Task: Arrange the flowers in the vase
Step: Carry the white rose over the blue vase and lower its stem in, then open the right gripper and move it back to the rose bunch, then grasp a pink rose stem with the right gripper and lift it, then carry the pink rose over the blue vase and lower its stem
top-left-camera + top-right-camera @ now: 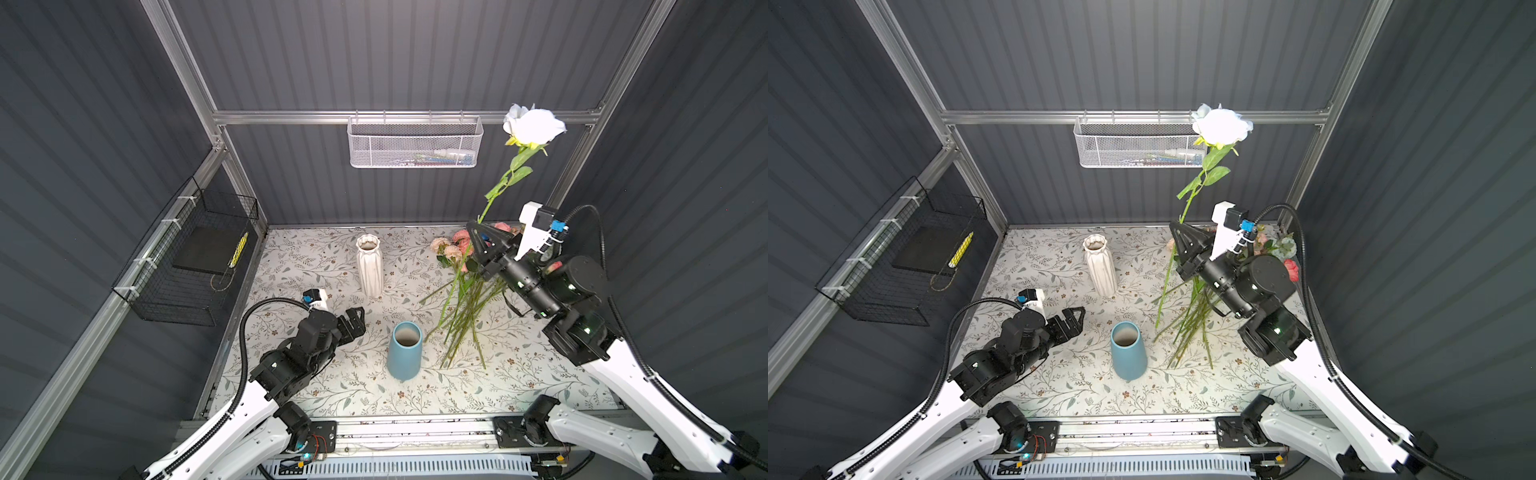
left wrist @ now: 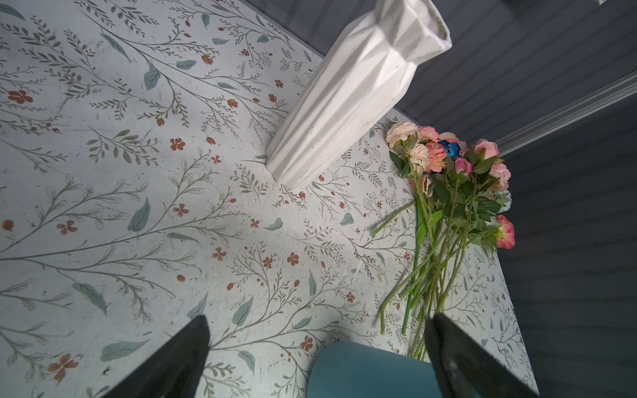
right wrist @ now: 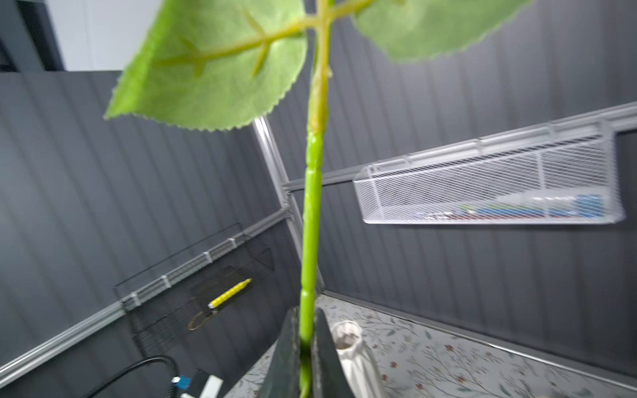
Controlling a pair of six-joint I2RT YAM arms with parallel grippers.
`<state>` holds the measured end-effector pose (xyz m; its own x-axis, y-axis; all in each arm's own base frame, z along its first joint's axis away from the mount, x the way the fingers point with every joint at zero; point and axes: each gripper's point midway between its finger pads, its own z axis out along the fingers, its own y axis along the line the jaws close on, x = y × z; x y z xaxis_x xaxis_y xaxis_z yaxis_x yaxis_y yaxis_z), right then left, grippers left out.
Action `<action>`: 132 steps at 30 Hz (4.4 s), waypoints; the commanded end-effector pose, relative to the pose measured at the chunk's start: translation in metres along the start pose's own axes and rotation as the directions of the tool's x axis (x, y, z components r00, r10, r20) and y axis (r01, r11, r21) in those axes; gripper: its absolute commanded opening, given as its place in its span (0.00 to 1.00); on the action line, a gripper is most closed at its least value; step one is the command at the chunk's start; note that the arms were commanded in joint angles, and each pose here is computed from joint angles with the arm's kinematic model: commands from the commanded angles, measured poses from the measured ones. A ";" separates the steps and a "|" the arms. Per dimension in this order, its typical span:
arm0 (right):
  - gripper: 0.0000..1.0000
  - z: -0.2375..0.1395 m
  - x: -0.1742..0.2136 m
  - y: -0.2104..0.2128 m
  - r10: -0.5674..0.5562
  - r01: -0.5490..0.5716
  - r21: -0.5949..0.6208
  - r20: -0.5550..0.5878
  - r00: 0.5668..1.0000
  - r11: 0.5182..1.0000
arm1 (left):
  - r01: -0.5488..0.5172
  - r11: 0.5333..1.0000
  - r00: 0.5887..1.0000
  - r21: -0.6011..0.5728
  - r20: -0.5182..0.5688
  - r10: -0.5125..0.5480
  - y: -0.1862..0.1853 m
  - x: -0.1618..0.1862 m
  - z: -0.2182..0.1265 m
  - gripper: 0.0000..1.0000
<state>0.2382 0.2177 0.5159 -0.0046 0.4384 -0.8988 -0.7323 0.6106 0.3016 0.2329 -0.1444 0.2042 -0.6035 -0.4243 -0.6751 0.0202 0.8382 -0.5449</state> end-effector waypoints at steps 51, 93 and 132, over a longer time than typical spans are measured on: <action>0.72 -0.057 0.221 -0.034 0.173 -0.073 0.245 -0.417 0.892 0.967 | -0.021 1.000 0.998 0.019 -0.057 0.022 0.004 0.016 -0.001 1.00; 0.25 -0.131 0.345 -0.358 0.680 0.153 0.911 -0.390 0.621 0.383 | -0.016 1.000 0.995 -0.010 -0.104 0.015 0.012 0.031 0.008 1.00; 0.00 -0.081 0.099 -0.122 0.127 -0.031 0.372 -0.236 0.963 0.928 | 0.016 0.999 0.998 -0.037 -0.058 -0.018 0.014 0.018 0.000 1.00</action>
<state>0.2895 0.1152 0.3185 -0.3521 0.3708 -0.8594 -0.3009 0.8246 0.4791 0.2231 -0.1446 0.1768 -0.6623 -0.4069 -0.6291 -0.0067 0.8428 -0.5381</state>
